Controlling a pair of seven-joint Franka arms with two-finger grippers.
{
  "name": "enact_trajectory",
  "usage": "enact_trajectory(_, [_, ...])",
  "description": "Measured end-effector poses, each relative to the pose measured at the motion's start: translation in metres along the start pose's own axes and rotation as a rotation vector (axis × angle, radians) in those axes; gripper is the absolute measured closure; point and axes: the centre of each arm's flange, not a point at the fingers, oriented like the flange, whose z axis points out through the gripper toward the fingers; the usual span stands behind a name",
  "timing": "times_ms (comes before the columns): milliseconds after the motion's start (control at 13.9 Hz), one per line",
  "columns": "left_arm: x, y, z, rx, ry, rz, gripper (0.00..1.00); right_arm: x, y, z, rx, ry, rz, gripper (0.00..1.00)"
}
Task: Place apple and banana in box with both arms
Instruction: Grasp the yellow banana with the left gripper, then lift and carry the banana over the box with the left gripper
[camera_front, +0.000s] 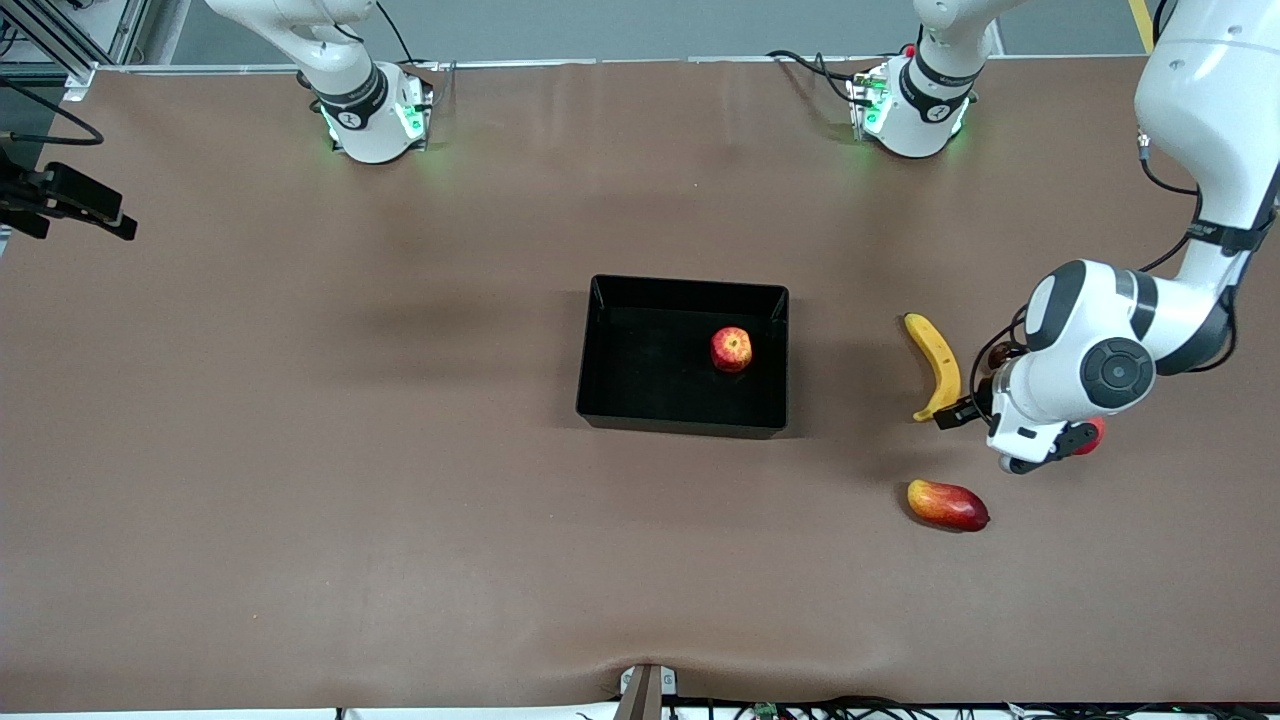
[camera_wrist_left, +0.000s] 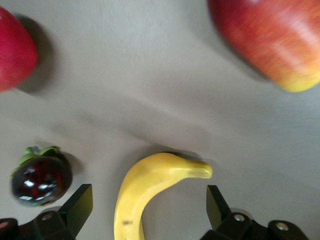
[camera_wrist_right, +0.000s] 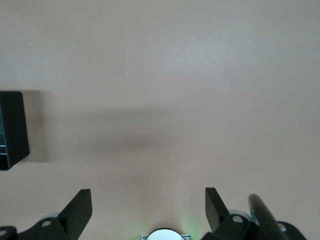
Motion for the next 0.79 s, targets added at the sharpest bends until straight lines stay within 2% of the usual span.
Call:
enact_trajectory(360, [-0.010, 0.003, 0.047, 0.001, -0.065, 0.024, 0.08, -0.001, -0.003, 0.001, -0.016, -0.011, -0.006, 0.00])
enact_trajectory(432, [-0.010, 0.003, 0.050, 0.004, -0.068, 0.028, 0.16, -0.001, 0.003, 0.001, -0.014, -0.011, 0.005, 0.00])
enact_trajectory(648, [-0.012, 0.005, 0.049, 0.005, -0.067, 0.034, 0.51, -0.001, 0.009, 0.001, -0.012, -0.011, 0.012, 0.00])
enact_trajectory(720, [-0.013, 0.007, 0.045, 0.004, -0.060, 0.038, 0.59, -0.001, 0.008, 0.001, -0.012, -0.011, 0.011, 0.00])
enact_trajectory(792, [-0.015, 0.012, 0.038, 0.001, -0.052, 0.045, 0.61, -0.001, 0.008, 0.001, -0.012, -0.011, 0.010, 0.00])
